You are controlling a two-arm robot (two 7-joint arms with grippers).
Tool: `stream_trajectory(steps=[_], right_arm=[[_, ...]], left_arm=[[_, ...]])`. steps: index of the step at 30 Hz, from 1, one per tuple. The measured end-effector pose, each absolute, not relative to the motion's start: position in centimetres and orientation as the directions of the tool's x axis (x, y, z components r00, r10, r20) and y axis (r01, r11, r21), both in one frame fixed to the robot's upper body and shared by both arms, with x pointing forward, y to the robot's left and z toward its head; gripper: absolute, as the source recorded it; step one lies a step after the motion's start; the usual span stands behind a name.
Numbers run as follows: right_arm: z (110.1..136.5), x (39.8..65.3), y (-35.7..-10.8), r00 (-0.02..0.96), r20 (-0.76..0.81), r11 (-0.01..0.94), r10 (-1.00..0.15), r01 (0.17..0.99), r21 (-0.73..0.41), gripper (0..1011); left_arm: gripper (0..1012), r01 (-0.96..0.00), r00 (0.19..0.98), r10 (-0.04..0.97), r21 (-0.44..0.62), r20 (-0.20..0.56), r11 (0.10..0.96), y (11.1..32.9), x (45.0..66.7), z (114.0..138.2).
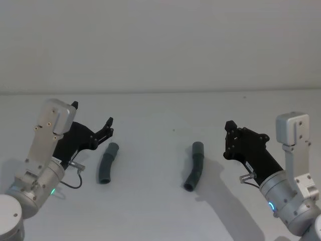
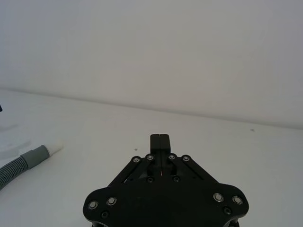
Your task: Use both hands to pick up one end of the pipe from the table, align the ends, and insert them.
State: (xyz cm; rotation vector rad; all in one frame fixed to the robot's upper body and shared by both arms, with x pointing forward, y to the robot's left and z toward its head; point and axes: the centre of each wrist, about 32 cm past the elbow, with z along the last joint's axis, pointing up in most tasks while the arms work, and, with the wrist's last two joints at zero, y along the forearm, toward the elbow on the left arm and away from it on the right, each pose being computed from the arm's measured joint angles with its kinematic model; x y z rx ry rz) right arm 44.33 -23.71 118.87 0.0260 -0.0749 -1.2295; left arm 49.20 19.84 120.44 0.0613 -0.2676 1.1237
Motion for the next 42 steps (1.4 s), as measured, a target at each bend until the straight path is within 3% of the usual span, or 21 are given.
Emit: stream_trajectory(steps=[42], right_arm=[[118.87, 44.33, -23.71, 0.333, 0.043, 0.335, -0.942, 0.94, 0.06, 0]], left_arm=[[1001, -0.897, 0.404, 0.882, -0.086, 0.242, 0.434, 19.84, 49.2, 120.44]])
